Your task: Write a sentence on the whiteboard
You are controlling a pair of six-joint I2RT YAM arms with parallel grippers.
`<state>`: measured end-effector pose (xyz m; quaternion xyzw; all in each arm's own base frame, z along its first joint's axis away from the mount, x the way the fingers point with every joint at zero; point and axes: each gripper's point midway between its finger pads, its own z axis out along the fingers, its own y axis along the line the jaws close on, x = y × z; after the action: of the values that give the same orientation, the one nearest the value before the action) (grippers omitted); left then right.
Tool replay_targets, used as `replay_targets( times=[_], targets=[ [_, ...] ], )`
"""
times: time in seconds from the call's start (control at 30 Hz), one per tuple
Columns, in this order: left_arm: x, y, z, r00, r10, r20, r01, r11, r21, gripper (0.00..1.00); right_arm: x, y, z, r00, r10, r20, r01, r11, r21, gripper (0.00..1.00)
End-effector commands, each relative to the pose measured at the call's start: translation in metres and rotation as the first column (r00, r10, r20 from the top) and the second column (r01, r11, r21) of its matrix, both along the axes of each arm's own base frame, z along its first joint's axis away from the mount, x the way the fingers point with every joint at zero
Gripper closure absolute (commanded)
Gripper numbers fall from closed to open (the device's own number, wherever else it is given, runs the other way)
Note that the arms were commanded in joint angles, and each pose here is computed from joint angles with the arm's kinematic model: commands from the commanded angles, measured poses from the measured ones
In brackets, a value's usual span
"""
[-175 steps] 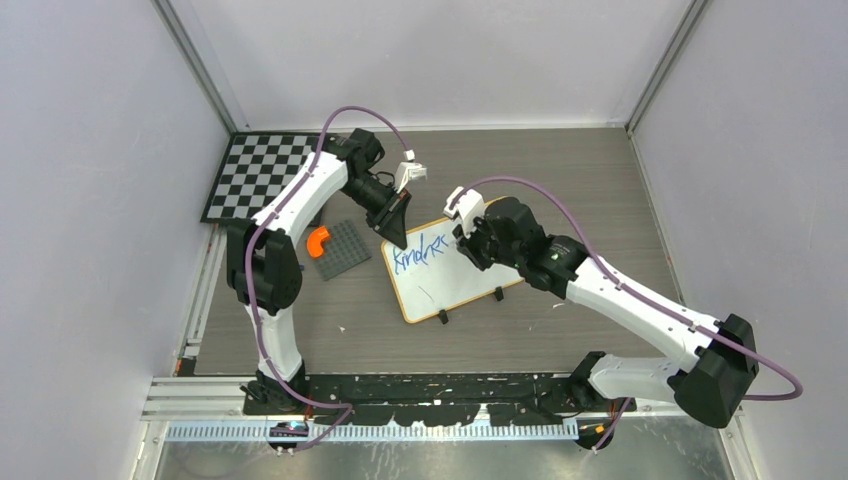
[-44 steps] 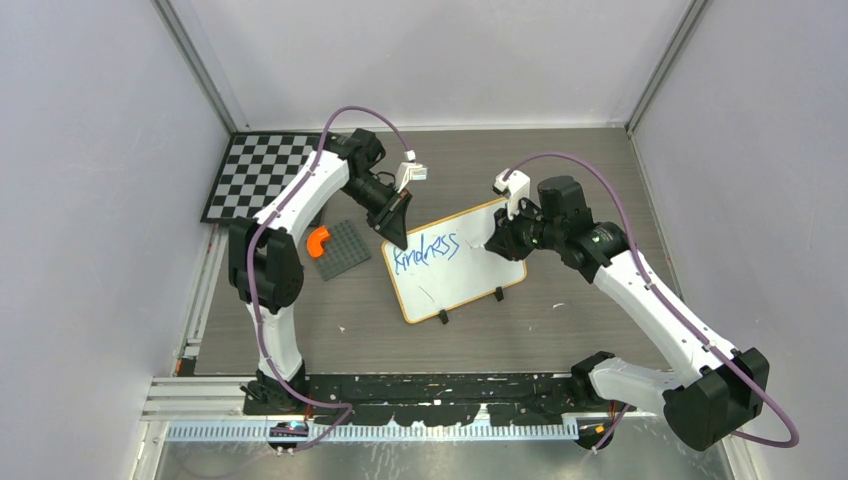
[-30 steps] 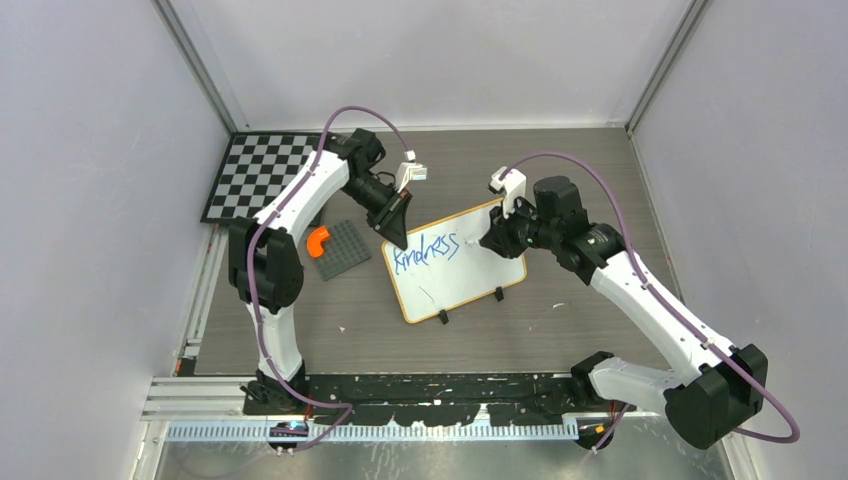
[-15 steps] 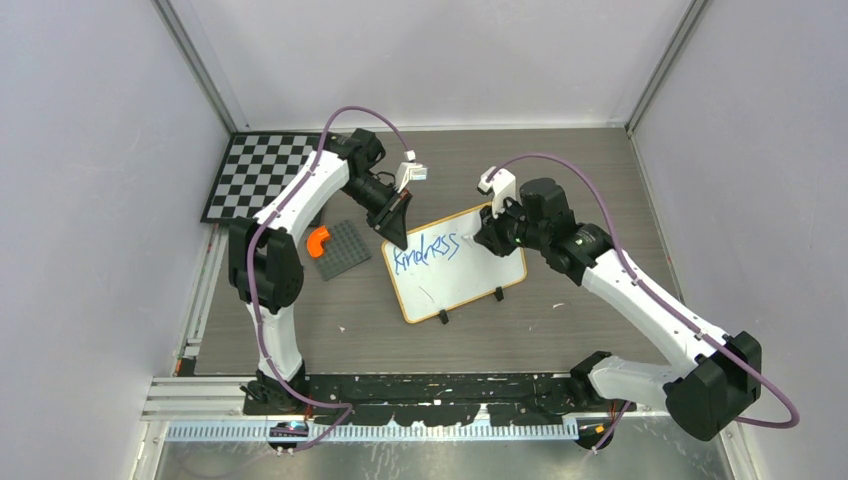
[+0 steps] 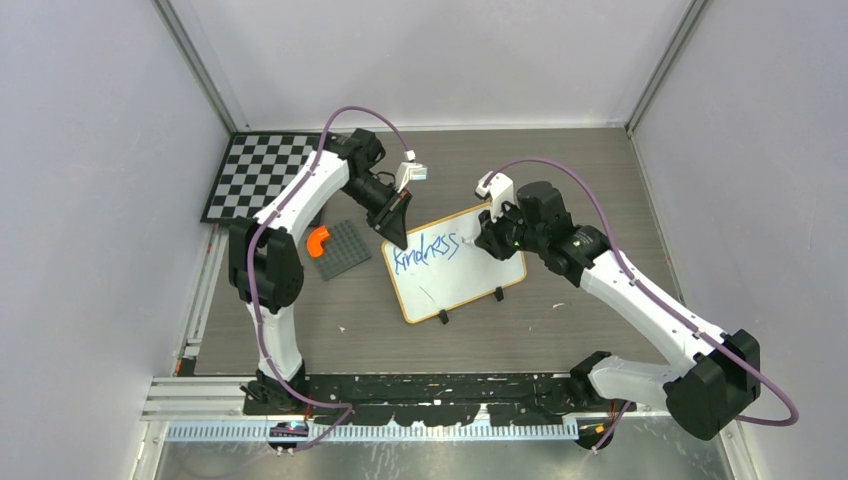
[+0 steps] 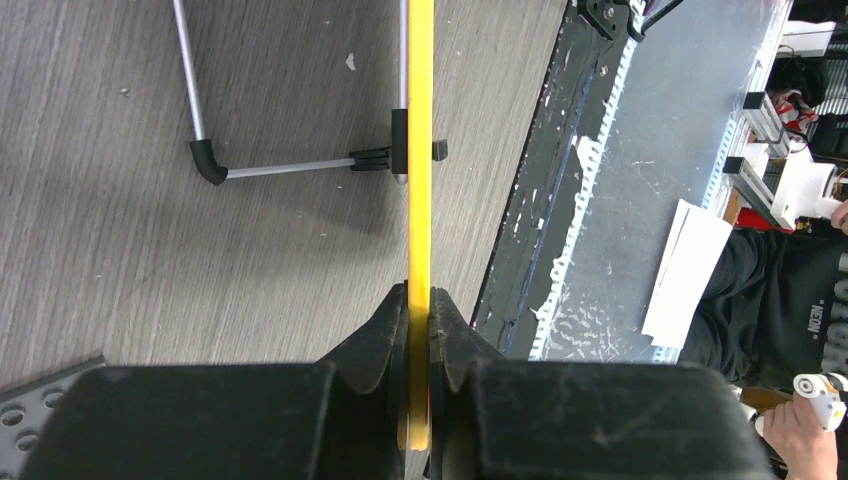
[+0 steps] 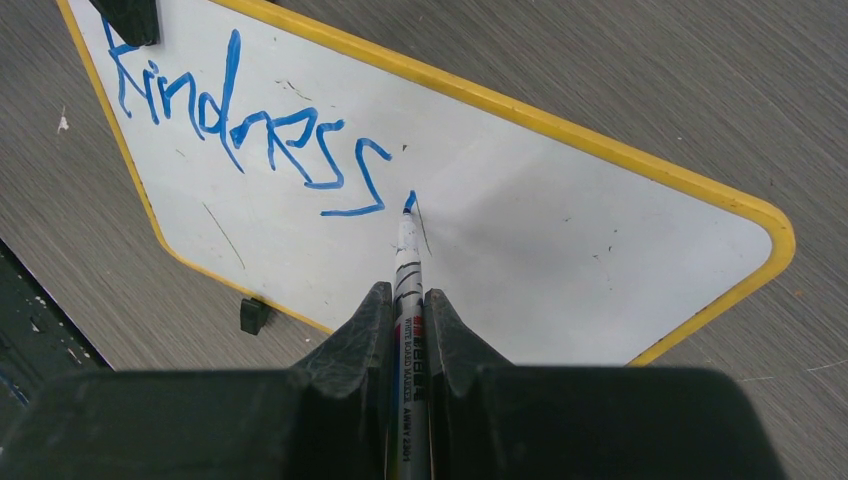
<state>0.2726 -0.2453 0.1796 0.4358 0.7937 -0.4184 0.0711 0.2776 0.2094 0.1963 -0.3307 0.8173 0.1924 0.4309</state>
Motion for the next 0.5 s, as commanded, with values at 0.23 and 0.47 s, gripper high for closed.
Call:
replay_targets(
  times=[0.23,0.47],
  targets=[
    [-0.001,-0.010,0.007,1.000,-0.019,0.007,0.019,0.999,-0.030,1.00,0.016,0.001,0.029,0.995,-0.042,0.095,0.039,0.999,0.038,1.00],
    [-0.002,-0.010,0.007,1.000,-0.021,0.009,0.021,0.999,-0.030,1.00,0.021,0.000,0.034,0.991,-0.065,0.120,0.060,0.997,0.047,1.00]
  ],
)
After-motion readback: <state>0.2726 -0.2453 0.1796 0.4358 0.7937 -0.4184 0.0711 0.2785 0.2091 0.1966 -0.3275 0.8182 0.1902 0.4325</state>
